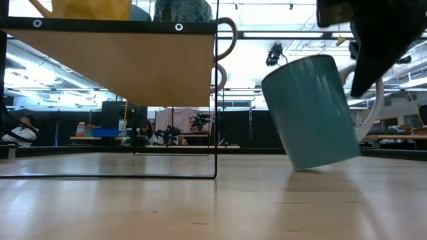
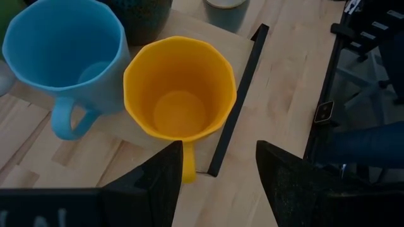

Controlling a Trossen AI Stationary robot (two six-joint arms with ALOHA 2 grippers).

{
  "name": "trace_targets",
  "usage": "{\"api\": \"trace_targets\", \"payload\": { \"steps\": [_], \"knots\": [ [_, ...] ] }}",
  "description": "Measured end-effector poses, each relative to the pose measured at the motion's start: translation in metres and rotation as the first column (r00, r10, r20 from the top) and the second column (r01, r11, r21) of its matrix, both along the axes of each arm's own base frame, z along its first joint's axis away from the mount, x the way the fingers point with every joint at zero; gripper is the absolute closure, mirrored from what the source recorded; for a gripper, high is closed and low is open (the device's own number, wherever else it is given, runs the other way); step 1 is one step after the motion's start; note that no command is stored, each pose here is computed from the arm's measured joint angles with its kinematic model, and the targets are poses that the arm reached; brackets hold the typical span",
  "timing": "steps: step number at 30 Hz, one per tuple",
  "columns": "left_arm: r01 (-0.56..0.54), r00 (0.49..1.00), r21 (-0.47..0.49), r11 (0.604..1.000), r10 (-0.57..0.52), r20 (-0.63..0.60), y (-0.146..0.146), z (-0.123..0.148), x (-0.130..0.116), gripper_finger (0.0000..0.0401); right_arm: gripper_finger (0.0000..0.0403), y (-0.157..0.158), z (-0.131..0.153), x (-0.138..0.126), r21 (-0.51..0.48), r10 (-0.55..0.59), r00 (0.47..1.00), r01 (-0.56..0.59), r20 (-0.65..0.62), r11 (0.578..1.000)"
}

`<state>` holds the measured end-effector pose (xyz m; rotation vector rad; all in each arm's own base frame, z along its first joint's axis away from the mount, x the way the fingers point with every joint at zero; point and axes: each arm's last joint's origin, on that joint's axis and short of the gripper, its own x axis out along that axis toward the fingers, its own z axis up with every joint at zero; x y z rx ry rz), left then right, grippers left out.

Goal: Place coffee mugs
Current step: Put the light blue mug on the shelf

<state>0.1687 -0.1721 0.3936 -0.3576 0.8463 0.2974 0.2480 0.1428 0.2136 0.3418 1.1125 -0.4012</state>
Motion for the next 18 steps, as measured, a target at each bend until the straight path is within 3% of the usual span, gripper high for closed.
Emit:
{"api": "trace_targets", "payload": {
  "steps": [18],
  "knots": [
    [0.000, 1.000, 0.000, 1.000, 0.000, 0.000, 0.000, 0.000, 0.000, 0.0195, 0.0347, 0.009, 0.048, 0.014, -0.002, 0.081, 0.993, -0.081, 0.084, 0.997]
  ]
}}
